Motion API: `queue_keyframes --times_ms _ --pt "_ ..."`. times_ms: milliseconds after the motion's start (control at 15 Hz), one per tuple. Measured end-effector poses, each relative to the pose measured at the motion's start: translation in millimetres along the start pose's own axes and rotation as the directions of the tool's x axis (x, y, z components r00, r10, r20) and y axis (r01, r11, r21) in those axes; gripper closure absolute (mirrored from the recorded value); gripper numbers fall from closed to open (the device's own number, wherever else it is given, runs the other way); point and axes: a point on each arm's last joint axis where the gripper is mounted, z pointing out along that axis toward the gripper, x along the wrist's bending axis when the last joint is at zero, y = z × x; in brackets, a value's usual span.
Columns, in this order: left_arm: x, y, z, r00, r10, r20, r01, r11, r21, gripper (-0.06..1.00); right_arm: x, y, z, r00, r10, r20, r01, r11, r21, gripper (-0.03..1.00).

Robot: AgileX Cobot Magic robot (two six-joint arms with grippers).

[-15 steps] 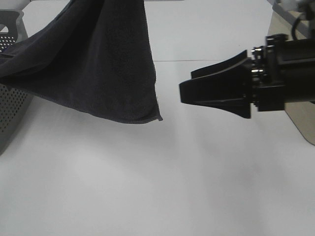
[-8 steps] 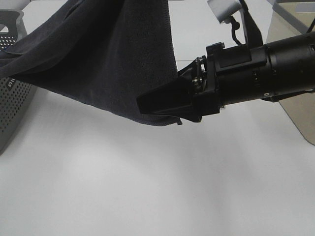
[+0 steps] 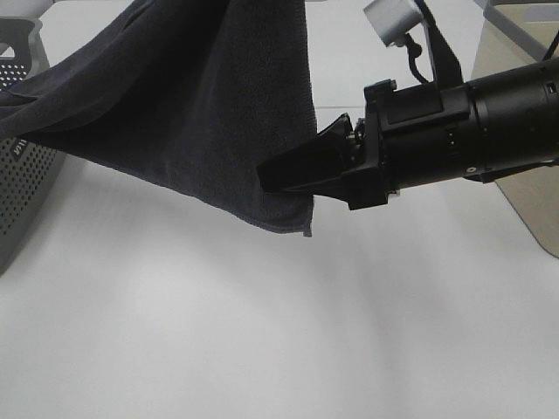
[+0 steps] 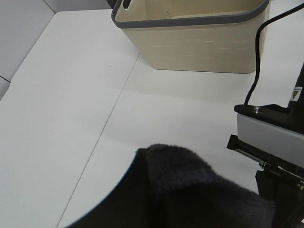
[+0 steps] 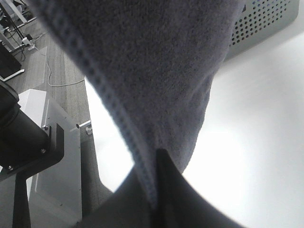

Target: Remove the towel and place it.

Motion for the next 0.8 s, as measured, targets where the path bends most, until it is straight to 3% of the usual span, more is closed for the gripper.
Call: queue_keyframes --times_ms 200,533,600,667,800 --pt "0.0 0.1 0.0 1.0 0.0 0.0 0.0 1.0 -0.001 0.94 -0.3 1.5 0.0 1.0 0.018 0.003 -0.018 1.0 -0.017 0.95" --pt "0.1 0.2 0.0 1.0 0.005 -0.001 -0.005 1.0 -0.002 0.94 -2.0 26.8 -7.9 0.981 0.186 0.053 -0.187 0.982 0.023 0.95" --pt "0.1 0.2 0.0 1.0 0.021 -0.001 -0.021 1.0 -0.002 0.94 -0.9 40.2 -14.4 0.978 0.191 0.084 -0.196 0.98 0.046 0.95" --pt "0.4 0.6 0.0 0.997 0.071 -0.004 -0.071 0.997 -0.007 0.94 1.1 71.6 -30.8 0.963 0.206 0.172 -0.227 0.967 0.113 0.95" --pt "4.5 1.9 -0.2 0.993 0.108 -0.051 -0.109 0.994 -0.015 0.94 3.9 105.2 -53.7 0.948 0.143 0.286 -0.202 0.961 0.188 0.95"
